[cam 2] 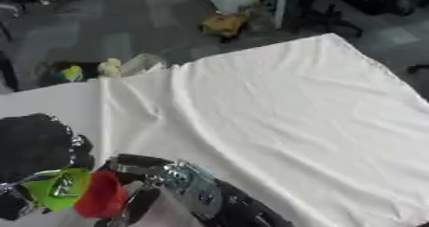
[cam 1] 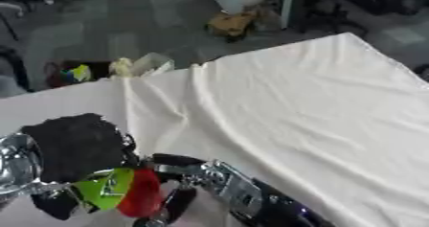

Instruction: Pour the contents of one cup into another cup.

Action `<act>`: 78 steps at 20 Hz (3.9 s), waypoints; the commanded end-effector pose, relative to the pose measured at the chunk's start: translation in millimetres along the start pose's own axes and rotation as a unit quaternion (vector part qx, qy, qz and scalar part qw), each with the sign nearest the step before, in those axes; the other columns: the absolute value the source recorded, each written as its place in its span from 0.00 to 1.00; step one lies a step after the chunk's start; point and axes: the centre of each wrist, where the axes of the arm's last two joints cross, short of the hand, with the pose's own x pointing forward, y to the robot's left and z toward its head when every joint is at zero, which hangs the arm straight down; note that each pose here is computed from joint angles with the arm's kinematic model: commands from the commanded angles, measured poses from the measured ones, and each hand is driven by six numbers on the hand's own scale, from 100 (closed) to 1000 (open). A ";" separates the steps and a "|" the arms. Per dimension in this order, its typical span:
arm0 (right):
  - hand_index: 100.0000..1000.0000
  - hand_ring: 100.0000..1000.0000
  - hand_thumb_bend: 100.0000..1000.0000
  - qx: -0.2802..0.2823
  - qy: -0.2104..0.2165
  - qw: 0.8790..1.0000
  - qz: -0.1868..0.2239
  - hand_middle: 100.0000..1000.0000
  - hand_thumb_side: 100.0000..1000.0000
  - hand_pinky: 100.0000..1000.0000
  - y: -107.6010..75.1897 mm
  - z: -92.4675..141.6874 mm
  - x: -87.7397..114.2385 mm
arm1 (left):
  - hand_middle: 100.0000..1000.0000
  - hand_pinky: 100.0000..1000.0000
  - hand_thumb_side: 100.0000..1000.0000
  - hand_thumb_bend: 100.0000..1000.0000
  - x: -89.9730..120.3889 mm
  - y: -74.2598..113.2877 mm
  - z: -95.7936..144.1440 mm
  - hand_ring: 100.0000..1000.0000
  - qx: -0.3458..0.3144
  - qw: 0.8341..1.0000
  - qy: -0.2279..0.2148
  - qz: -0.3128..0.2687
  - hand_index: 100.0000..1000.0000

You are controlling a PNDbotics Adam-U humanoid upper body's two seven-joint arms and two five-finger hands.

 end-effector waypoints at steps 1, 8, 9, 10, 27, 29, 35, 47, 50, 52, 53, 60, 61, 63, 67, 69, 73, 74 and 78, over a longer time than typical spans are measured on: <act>0.28 0.68 0.00 -0.003 -0.007 1.000 0.012 0.06 0.00 0.42 -8.3 0.2 5.6 | 0.29 0.03 0.00 0.00 -3.4 8.6 5.1 0.17 -0.071 0.994 -0.039 -0.079 0.59; 0.28 0.68 0.00 -0.003 -0.006 1.000 0.010 0.06 0.00 0.42 -8.3 0.8 5.5 | 0.29 0.03 0.00 0.00 -2.9 9.6 5.1 0.17 -0.074 0.993 -0.038 -0.090 0.59; 0.28 0.68 0.00 -0.002 -0.006 1.000 0.010 0.06 0.00 0.42 -8.2 0.8 5.5 | 0.29 0.03 0.00 0.00 -2.9 9.5 5.0 0.17 -0.074 0.992 -0.038 -0.090 0.59; 0.28 0.68 0.00 -0.002 -0.006 1.000 0.010 0.06 0.00 0.42 -8.1 0.9 5.4 | 0.29 0.02 0.00 0.00 -2.8 9.5 4.9 0.16 -0.074 0.992 -0.038 -0.091 0.59; 0.28 0.68 0.00 -0.001 -0.009 1.000 0.011 0.06 0.00 0.41 -10.0 1.3 7.9 | 0.28 0.01 0.00 0.00 -2.2 11.5 5.1 0.16 -0.075 0.991 -0.035 -0.101 0.58; 0.28 0.68 0.00 -0.001 -0.009 1.000 0.011 0.06 0.00 0.41 -10.3 1.4 8.1 | 0.28 0.01 0.00 0.00 -2.2 12.2 5.4 0.16 -0.074 0.991 -0.034 -0.103 0.58; 0.28 0.68 0.00 -0.001 -0.009 1.000 0.012 0.06 0.00 0.41 -11.1 1.9 8.5 | 0.28 0.01 0.00 0.00 -2.1 12.7 5.8 0.16 -0.075 0.991 -0.032 -0.106 0.58; 0.28 0.68 0.00 -0.003 -0.009 1.000 0.011 0.06 0.00 0.41 -12.4 3.0 9.1 | 0.28 0.01 0.00 0.00 -2.5 12.8 6.2 0.16 -0.075 0.991 -0.027 -0.104 0.58; 0.28 0.69 0.00 -0.004 -0.007 1.000 0.011 0.06 0.00 0.41 -12.1 3.6 8.4 | 0.28 0.02 0.00 0.00 -3.5 11.8 6.6 0.16 -0.073 0.992 -0.025 -0.095 0.58; 0.28 0.69 0.00 -0.005 -0.005 1.000 0.010 0.06 0.00 0.41 -11.9 4.3 7.5 | 0.28 0.02 0.00 0.00 -5.2 12.1 8.7 0.16 -0.068 0.994 -0.019 -0.085 0.58; 0.28 0.69 0.00 -0.006 -0.004 1.000 0.010 0.06 0.00 0.41 -11.7 4.9 6.8 | 0.28 0.02 0.00 0.00 -6.0 13.6 11.0 0.15 -0.063 0.995 -0.015 -0.081 0.58; 0.28 0.69 0.00 -0.039 0.022 0.999 0.014 0.06 0.00 0.41 -17.9 15.5 -4.1 | 0.27 0.02 0.00 0.00 -6.6 18.2 25.1 0.13 -0.012 0.999 0.003 -0.046 0.58; 0.28 0.70 0.00 -0.049 0.028 0.998 0.017 0.06 0.00 0.42 -20.6 18.6 -6.2 | 0.27 0.02 0.00 0.00 -6.8 18.6 26.8 0.13 -0.006 0.999 0.007 -0.043 0.58; 0.29 0.71 0.00 -0.071 0.042 0.996 0.025 0.07 0.00 0.42 -27.0 26.0 -10.8 | 0.27 0.02 0.00 0.00 -7.3 19.6 30.6 0.12 0.005 0.999 0.012 -0.036 0.58; 0.30 0.75 0.00 -0.107 0.077 0.990 0.044 0.09 0.00 0.43 -35.2 43.4 -23.7 | 0.27 0.02 0.01 0.00 -7.7 21.8 38.7 0.11 0.024 0.999 0.022 -0.021 0.58; 0.31 0.80 0.00 -0.121 0.095 0.987 0.050 0.10 0.00 0.45 -36.6 52.0 -31.2 | 0.27 0.03 0.01 0.00 -7.8 22.6 42.7 0.11 0.031 0.999 0.026 -0.013 0.58; 0.35 0.93 0.30 -0.137 0.122 0.981 0.066 0.14 0.00 0.54 -36.0 65.4 -44.3 | 0.27 0.03 0.02 0.00 -7.8 23.5 49.7 0.10 0.041 0.999 0.034 0.003 0.58; 0.37 0.96 0.39 -0.139 0.125 0.980 0.071 0.16 0.00 0.57 -35.2 67.9 -46.9 | 0.27 0.03 0.02 0.00 -7.9 23.5 51.1 0.10 0.042 0.998 0.035 0.006 0.58; 0.44 1.00 0.62 -0.145 0.131 0.976 0.095 0.24 0.34 0.74 -32.2 74.2 -54.3 | 0.27 0.03 0.02 0.00 -8.0 22.7 54.1 0.10 0.043 0.998 0.040 0.015 0.58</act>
